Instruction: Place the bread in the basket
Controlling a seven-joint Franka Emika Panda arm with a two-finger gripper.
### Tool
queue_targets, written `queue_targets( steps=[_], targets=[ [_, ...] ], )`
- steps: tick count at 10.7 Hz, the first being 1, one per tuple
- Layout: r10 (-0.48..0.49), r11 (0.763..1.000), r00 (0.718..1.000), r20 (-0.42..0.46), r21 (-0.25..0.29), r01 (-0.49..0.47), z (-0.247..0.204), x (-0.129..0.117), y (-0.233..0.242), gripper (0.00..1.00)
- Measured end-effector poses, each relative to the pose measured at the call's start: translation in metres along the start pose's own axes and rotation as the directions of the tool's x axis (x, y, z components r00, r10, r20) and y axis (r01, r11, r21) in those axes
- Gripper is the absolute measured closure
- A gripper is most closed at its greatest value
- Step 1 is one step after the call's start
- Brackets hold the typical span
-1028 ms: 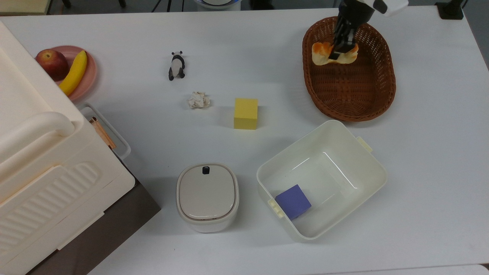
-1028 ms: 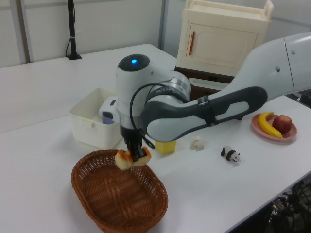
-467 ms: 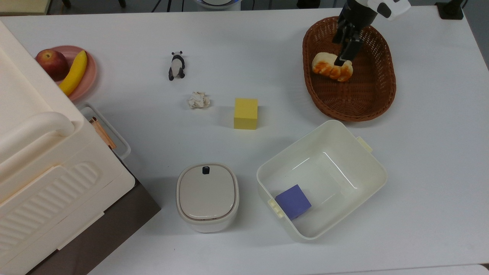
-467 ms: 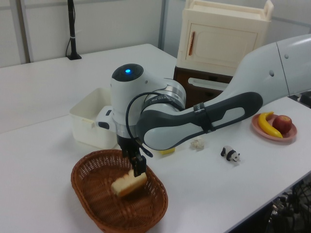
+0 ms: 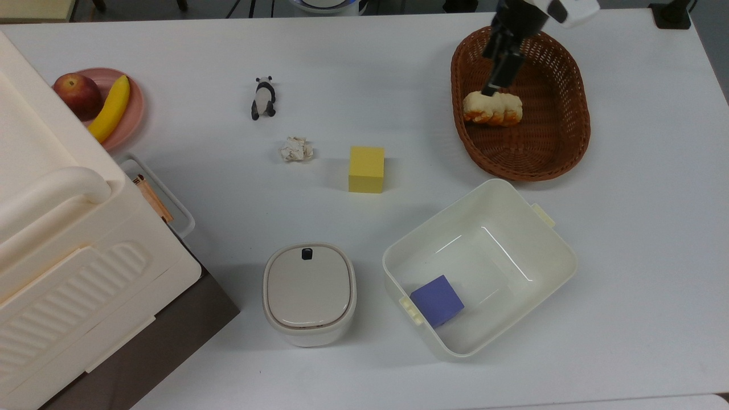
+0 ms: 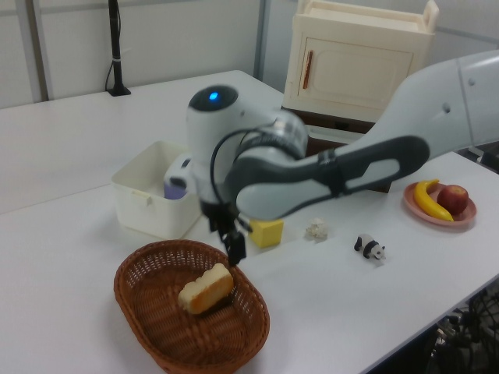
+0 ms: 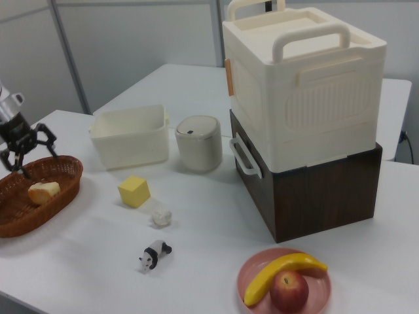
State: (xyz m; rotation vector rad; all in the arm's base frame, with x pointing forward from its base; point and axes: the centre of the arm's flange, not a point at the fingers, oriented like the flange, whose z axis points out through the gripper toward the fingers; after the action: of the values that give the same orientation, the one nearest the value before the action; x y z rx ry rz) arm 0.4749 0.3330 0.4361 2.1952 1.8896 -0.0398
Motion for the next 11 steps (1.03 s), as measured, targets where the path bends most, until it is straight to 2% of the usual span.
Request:
queue_targets(
  steps=[2, 3, 4, 5, 6, 7, 8, 9, 10, 11],
  targets=[
    [0.125, 0.992, 0.991, 0.057, -0.002, -0.125, -0.038, -0.056, 0.035, 0.00],
    [0.216, 0.976, 0.974, 0.073, -0.007, -0.216, -0.063, -0.096, 0.060, 0.00],
    [0.328, 0.944, 0.943, 0.055, 0.012, -0.329, -0.088, -0.142, 0.088, 0.00],
    [0.445, 0.894, 0.895, 0.024, 0.046, -0.445, -0.104, -0.194, 0.115, 0.00],
    [0.557, 0.828, 0.830, -0.002, 0.079, -0.555, -0.111, -0.247, 0.137, 0.00],
    [0.664, 0.745, 0.748, -0.006, 0.095, -0.660, -0.110, -0.292, 0.151, 0.00],
    [0.755, 0.652, 0.656, 0.006, 0.100, -0.751, -0.106, -0.321, 0.157, 0.00],
    [0.835, 0.546, 0.550, 0.024, 0.100, -0.832, -0.101, -0.337, 0.160, 0.00],
    [0.899, 0.429, 0.435, 0.044, 0.097, -0.898, -0.097, -0.346, 0.163, 0.00],
    [0.938, 0.336, 0.343, 0.058, 0.099, -0.937, -0.093, -0.350, 0.164, 0.00]
  ],
)
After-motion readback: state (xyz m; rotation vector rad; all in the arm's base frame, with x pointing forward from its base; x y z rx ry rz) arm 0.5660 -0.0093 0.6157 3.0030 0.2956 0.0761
